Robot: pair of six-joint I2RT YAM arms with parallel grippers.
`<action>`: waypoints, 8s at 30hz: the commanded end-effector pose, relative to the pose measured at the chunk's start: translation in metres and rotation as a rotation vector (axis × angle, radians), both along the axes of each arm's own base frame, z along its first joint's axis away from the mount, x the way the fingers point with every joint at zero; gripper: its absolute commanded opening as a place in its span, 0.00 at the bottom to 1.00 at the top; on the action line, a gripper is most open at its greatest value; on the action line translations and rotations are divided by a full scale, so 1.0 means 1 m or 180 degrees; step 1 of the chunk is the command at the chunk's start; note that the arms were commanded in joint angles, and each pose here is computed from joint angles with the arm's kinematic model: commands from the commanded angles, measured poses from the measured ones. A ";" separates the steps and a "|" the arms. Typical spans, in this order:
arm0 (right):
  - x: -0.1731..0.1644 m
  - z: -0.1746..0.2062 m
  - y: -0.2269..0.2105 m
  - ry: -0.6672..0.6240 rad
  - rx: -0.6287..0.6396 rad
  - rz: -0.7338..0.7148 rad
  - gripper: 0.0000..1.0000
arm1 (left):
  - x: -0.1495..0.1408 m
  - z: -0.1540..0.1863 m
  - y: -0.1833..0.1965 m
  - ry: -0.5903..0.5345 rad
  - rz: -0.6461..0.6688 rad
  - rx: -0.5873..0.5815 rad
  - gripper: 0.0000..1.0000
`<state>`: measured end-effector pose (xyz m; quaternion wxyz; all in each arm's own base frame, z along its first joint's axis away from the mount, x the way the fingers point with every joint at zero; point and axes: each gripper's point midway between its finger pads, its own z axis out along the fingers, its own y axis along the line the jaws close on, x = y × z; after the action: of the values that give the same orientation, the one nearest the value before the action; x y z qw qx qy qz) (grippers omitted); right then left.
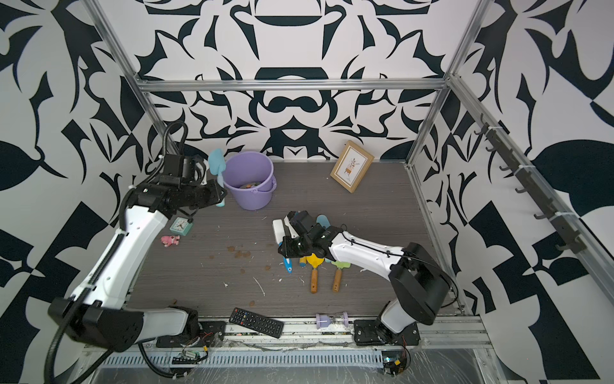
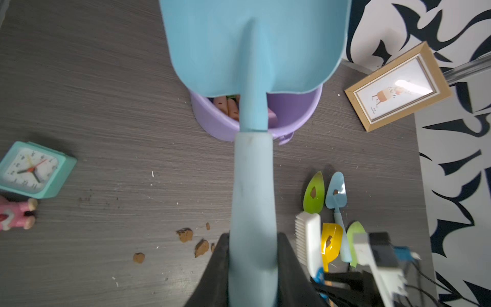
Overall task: Brush the soil off the hand trowel and place it into the bucket
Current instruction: Place the hand trowel in the bucket, then adjust the brush, then pick up the hand trowel from the center of the board, then brush off the soil from the hand trowel.
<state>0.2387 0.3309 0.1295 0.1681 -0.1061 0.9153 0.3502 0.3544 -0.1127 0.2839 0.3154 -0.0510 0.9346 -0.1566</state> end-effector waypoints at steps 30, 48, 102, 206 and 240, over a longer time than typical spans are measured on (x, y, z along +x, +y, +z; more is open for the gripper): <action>0.003 0.049 -0.022 -0.0447 0.0189 -0.0054 0.00 | 0.114 -0.080 -0.016 0.0970 -0.0549 0.1244 0.05; 0.008 0.060 -0.013 -0.0483 0.0293 -0.0022 0.00 | 0.045 -0.041 -0.014 0.1108 -0.0688 0.1276 0.00; -0.040 0.096 -0.028 -0.0495 0.0581 0.0424 0.00 | -0.094 -0.097 -0.196 0.0489 -0.1288 -0.0861 0.80; -0.013 0.056 -0.137 -0.0387 0.0070 -0.0691 0.00 | -0.109 -0.232 -0.160 0.1114 -0.1360 0.1927 0.25; -0.042 0.043 0.018 -0.0007 0.0218 0.0670 0.00 | -0.200 -0.140 -0.072 0.1797 -0.1766 0.1793 0.00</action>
<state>0.1901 0.3273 0.1400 0.1043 -0.1817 0.9115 0.3540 0.1587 -0.1898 0.1421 0.0103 0.2479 0.9681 0.0357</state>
